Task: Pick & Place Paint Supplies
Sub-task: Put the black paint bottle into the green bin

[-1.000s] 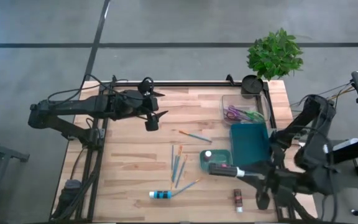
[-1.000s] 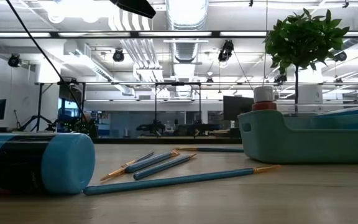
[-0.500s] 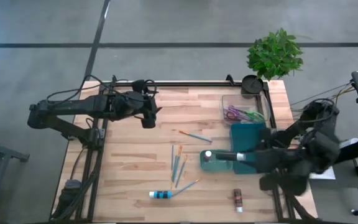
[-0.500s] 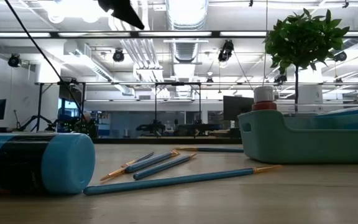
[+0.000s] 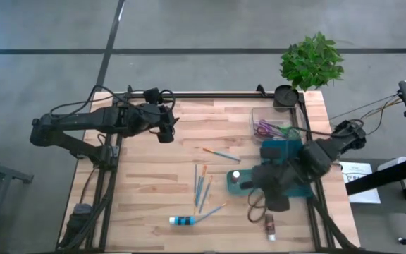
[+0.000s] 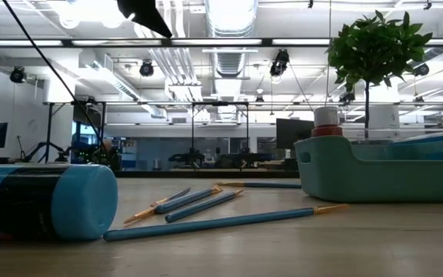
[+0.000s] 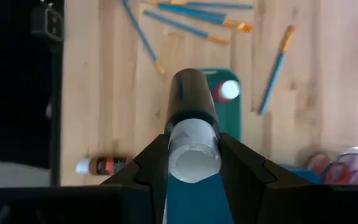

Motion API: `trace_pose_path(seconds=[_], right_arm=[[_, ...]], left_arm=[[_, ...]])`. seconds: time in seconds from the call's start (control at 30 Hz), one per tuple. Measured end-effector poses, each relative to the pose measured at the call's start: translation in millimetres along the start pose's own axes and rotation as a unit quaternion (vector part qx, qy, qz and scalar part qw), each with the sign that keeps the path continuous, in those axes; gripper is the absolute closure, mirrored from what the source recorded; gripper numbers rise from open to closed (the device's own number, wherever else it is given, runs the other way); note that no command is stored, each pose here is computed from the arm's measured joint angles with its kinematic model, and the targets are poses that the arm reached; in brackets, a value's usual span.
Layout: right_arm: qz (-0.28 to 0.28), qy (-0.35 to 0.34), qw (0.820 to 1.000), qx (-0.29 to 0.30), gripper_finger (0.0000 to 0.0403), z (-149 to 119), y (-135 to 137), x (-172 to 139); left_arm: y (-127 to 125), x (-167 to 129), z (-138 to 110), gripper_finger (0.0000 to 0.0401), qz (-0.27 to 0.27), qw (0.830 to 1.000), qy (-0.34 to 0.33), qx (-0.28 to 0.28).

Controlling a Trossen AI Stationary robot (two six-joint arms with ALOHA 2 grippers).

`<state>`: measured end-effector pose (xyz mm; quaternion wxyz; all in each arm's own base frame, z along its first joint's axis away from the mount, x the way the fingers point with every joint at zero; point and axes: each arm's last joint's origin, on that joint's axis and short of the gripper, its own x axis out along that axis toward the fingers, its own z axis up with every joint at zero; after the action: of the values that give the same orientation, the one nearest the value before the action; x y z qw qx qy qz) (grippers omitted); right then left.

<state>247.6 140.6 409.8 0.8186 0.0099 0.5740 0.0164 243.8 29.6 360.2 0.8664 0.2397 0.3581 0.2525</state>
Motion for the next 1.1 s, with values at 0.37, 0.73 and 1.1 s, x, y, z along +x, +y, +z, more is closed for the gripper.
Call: trace_pose_path(seconds=[0.37, 0.73, 1.1], right_arm=[[0.059, 0.099, 0.993, 0.012, 0.0294, 8, -28, 35], [0.054, 0.174, 0.983, -0.008, 0.0294, -3, -37, 76], [0.047, 0.201, 0.978, -0.028, 0.0294, -12, -50, 112]], left_arm=[[-1, 0, -3, 0.0088, -0.005, 1.000, 0.015, 0.007], [-1, 0, -3, 0.0089, -0.005, 1.000, 0.015, -0.005], [-2, 0, -5, 0.0089, -0.009, 1.000, 0.021, -0.009]])
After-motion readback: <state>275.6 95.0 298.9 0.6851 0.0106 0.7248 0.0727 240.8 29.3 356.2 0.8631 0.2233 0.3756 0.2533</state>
